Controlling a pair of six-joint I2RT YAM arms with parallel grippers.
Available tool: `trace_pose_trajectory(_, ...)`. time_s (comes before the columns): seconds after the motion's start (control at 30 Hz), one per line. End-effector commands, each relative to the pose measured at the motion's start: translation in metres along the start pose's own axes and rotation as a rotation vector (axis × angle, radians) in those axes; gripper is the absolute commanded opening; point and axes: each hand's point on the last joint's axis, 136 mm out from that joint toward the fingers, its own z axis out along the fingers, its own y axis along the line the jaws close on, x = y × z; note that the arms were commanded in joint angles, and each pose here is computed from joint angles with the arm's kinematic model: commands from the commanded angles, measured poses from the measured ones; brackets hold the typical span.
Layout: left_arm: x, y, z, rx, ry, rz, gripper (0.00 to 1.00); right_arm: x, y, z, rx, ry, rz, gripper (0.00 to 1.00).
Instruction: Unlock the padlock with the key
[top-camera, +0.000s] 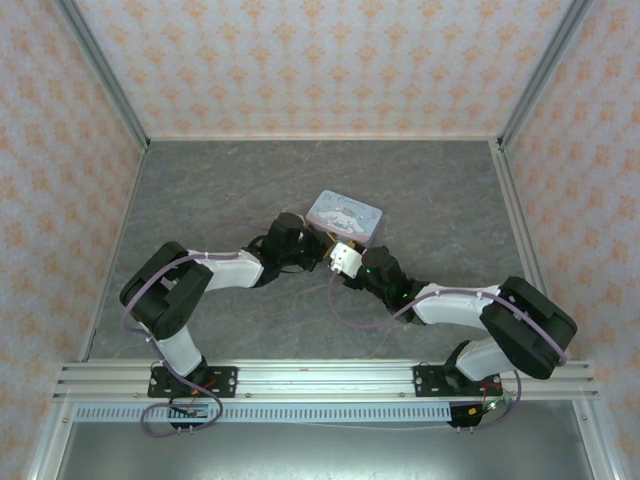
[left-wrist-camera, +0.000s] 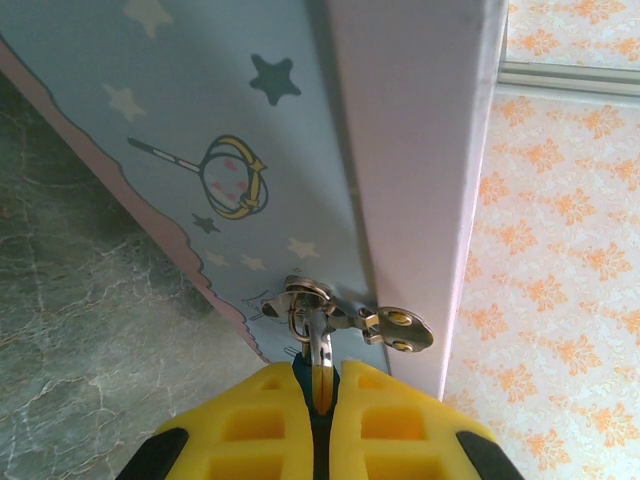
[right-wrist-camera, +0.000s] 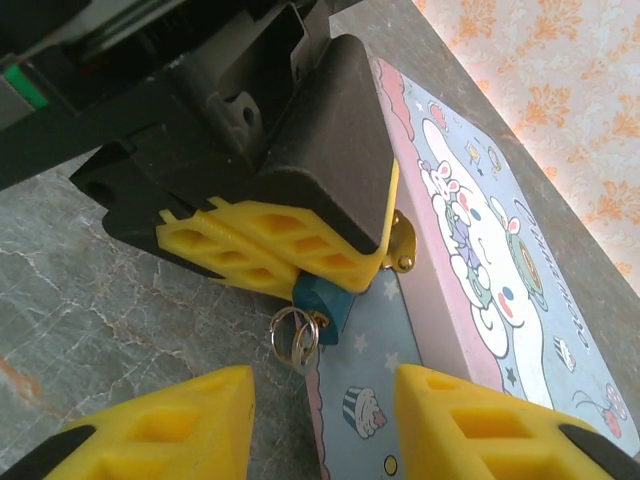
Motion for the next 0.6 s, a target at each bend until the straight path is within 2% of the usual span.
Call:
trace_pose_trajectory(0.0,0.004,-0.021,0.0,0.051,0.019,0.012,0.0,-0.015,-0.009,0.005,0.039,-0.034,-0.002,0.4)
trace_pose_trajectory(0.07,0.003,-0.021,0.0,0.049,0.019,0.012,0.0,-0.014,-0.008,0.007,0.042,-0.031,-0.002,0.39)
trace_pose_trajectory(0.2,0.004,-0.019,0.001,0.045,0.02,0.01,0.0,-0.012,-0.01,0.01,0.057,-0.024,0.013,0.31)
trace_pose_trajectory(0.57,0.005,-0.02,0.0,0.048,0.025,0.01,0.0,-0.014,-0.008,0.016,0.05,-0.028,0.026,0.29)
